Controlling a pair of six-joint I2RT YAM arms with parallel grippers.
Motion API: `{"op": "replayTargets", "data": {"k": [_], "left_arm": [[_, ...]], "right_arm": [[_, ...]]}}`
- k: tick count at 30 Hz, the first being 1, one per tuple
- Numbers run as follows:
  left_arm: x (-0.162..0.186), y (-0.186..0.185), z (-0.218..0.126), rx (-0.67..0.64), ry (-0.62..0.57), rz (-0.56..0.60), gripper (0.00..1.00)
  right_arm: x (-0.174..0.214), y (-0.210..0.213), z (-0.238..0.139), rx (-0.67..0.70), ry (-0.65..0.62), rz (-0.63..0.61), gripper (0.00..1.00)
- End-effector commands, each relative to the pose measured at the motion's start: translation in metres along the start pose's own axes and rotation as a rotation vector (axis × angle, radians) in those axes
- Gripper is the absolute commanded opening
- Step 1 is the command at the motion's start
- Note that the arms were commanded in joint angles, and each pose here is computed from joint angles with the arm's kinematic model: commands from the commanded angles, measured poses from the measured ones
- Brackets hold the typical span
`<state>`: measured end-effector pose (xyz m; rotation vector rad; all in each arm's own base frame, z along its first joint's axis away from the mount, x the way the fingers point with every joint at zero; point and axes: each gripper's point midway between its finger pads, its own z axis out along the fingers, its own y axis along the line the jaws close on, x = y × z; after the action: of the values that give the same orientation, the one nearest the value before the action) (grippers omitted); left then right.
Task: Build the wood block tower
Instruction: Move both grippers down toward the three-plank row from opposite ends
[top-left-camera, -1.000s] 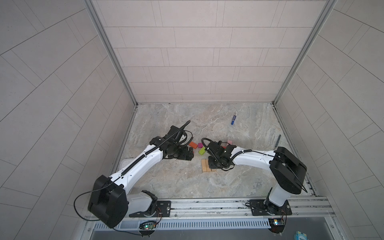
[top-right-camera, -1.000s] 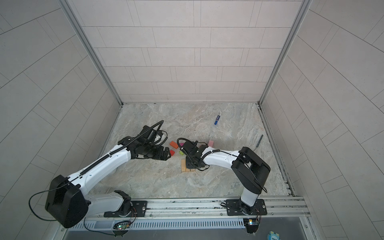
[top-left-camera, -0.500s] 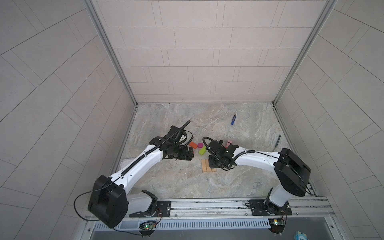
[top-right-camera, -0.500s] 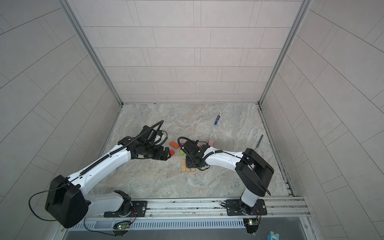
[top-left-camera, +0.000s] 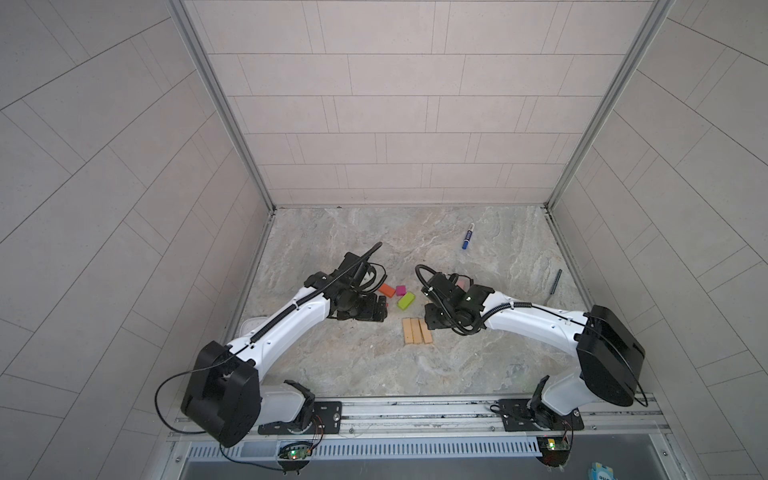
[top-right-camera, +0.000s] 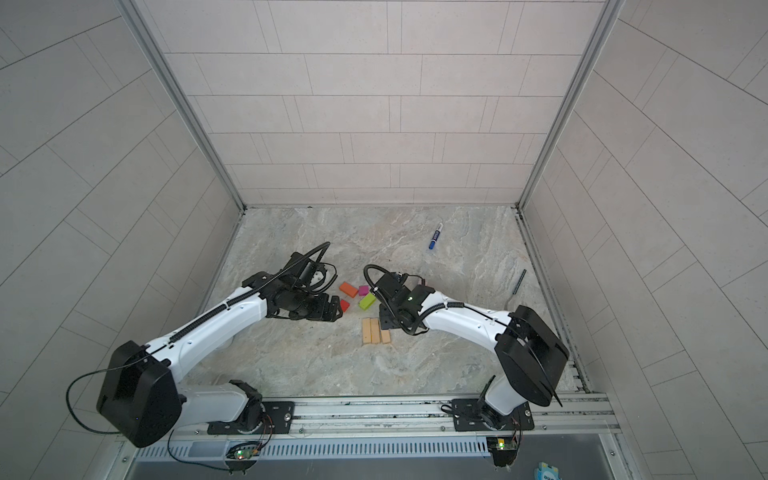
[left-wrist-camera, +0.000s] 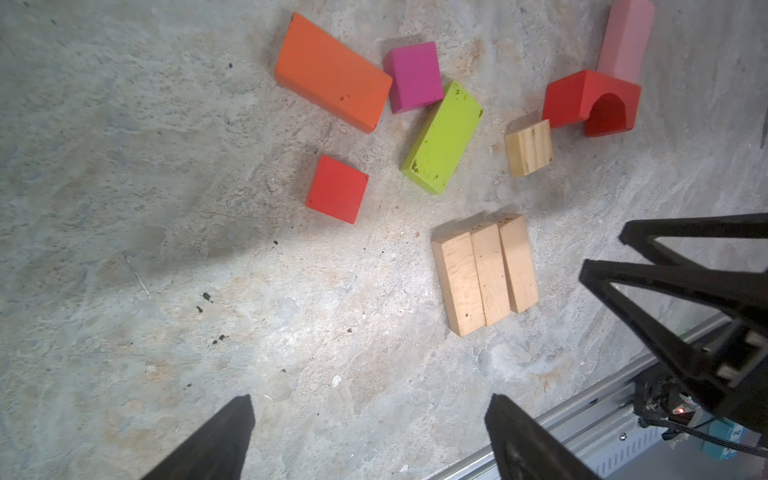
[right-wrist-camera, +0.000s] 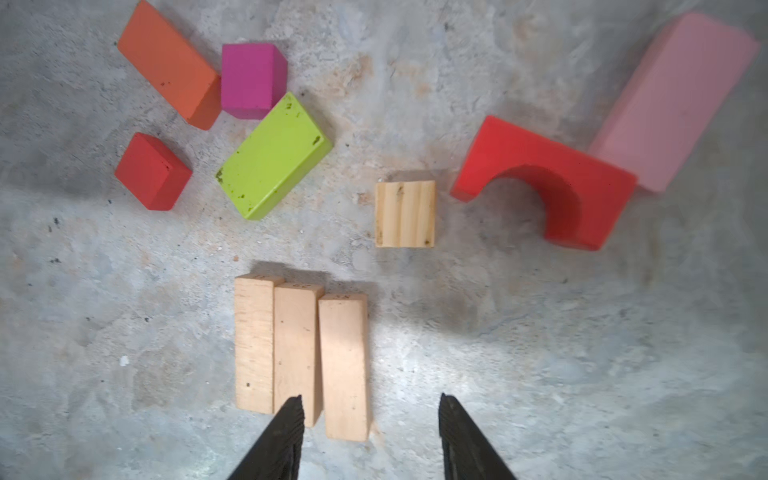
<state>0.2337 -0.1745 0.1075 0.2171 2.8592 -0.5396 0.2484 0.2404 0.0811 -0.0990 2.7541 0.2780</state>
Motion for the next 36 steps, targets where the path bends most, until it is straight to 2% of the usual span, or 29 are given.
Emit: {"op": "replayTargets", "data": {"k": [1, 6, 11, 23, 36], "left_arm": [[0.008, 0.004, 0.01, -0.019, 0.021, -0.038, 0.94], [0.007, 0.003, 0.017, -0.036, 0.012, -0.052, 0.94], [0.01, 0.002, 0.031, -0.06, 0.024, -0.051, 0.94], [0.008, -0.003, 0.058, -0.096, 0.048, -0.035, 0.94], [0.01, -0.004, 0.07, -0.114, 0.072, -0.019, 0.94]], "right_arm": [[0.008, -0.027, -0.006, 0.105, 0.009, -0.081, 0.64], [0.015, -0.043, -0.007, 0.161, 0.022, -0.135, 0.79], [0.021, -0.053, -0.003, 0.2, 0.045, -0.179, 0.89], [0.04, -0.062, 0.011, 0.224, 0.126, -0.234, 0.95], [0.05, -0.048, 0.027, 0.18, 0.168, -0.241, 0.96]]}}
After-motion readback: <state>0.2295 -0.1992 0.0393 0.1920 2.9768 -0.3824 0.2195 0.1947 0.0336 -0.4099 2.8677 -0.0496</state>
